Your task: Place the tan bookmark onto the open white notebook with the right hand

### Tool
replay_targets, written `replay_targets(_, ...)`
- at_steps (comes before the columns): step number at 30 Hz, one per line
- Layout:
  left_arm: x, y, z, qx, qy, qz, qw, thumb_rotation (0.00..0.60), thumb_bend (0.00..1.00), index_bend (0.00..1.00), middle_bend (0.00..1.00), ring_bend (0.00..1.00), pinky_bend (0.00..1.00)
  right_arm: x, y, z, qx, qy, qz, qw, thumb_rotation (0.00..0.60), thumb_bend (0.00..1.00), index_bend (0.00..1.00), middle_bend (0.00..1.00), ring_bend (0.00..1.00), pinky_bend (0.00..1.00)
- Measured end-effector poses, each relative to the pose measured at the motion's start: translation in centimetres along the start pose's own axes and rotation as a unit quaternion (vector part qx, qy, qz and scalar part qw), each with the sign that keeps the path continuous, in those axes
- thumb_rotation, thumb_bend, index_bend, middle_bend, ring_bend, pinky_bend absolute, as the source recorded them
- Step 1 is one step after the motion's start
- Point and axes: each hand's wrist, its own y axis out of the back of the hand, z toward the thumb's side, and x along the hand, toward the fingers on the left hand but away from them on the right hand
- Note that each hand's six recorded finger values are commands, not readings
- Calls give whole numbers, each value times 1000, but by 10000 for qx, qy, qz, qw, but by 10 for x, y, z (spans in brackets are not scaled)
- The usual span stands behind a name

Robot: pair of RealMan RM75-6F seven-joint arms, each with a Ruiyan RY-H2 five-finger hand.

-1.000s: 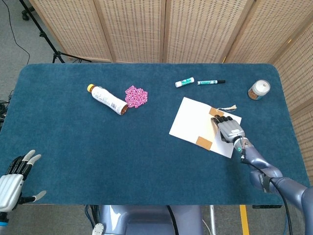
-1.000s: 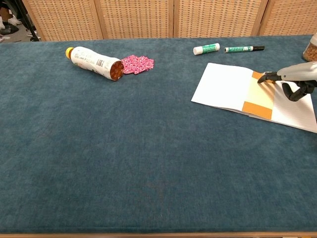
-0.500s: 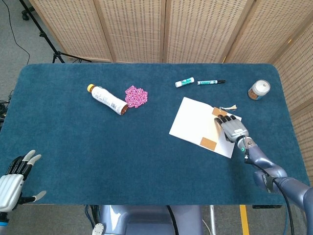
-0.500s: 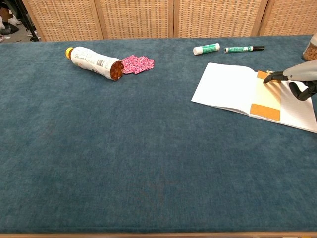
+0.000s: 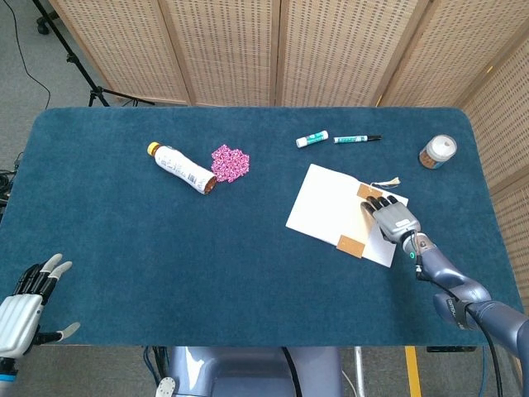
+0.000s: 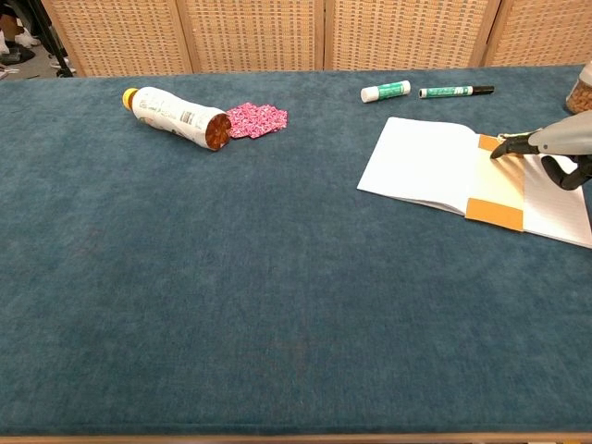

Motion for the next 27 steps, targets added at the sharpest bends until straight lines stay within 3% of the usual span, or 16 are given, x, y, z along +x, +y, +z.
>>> replay_targets(27,-1,0,-2,-12,19,4,10000,600,0,0,0,0,0,-8,6,2,170,-14,-90,9998,600,1000,0,0,0,62)
